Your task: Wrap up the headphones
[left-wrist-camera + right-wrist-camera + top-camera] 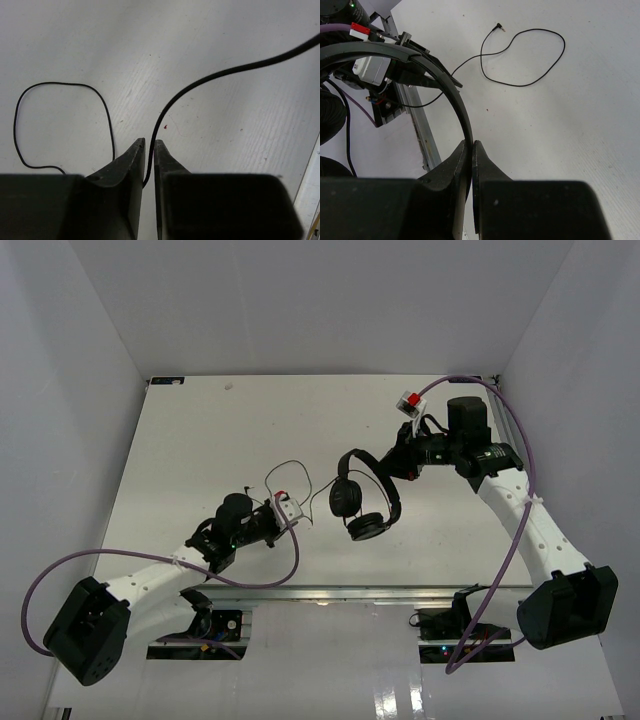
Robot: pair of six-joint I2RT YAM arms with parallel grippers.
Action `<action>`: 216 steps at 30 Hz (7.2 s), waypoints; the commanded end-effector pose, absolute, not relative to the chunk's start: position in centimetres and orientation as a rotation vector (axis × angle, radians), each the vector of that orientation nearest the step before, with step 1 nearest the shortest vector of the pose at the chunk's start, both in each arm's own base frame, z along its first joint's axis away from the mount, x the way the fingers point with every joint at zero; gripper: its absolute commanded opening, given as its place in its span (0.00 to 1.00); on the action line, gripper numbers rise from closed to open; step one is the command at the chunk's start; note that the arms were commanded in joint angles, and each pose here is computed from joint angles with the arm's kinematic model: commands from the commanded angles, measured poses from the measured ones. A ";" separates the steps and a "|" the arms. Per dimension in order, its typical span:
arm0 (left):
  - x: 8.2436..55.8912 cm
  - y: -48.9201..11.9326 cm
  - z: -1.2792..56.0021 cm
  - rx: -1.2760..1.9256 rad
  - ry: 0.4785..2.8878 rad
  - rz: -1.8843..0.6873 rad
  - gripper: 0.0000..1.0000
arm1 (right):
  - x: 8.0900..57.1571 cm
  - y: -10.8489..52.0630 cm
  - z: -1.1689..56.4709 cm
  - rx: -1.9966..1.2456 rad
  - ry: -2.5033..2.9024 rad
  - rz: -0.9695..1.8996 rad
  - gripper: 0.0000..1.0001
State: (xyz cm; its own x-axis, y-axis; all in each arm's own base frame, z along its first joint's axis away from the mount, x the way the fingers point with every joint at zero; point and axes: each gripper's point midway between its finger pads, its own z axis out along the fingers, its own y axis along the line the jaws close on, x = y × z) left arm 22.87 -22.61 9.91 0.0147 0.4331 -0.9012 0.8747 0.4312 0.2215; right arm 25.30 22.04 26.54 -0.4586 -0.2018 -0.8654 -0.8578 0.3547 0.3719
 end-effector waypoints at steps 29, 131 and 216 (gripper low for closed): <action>19.8 -29.3 8.9 0.835 1.976 -0.914 0.00 | 36.1 19.9 32.0 -0.134 1.993 0.942 0.08; 24.6 -29.9 21.9 0.900 1.643 -0.859 0.54 | 26.1 22.7 30.8 -0.906 1.732 1.058 0.08; 21.3 -32.9 15.8 0.830 1.463 -1.032 0.98 | 28.8 18.6 37.7 -0.634 1.710 1.104 0.08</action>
State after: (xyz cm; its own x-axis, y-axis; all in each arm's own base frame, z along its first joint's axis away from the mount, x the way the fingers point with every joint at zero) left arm 19.68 -30.65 12.96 -0.2302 0.0192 -0.9730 0.9037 0.3751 -0.2064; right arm 28.91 18.62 36.25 -0.4331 0.0486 -0.9000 -0.7888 0.4627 0.4046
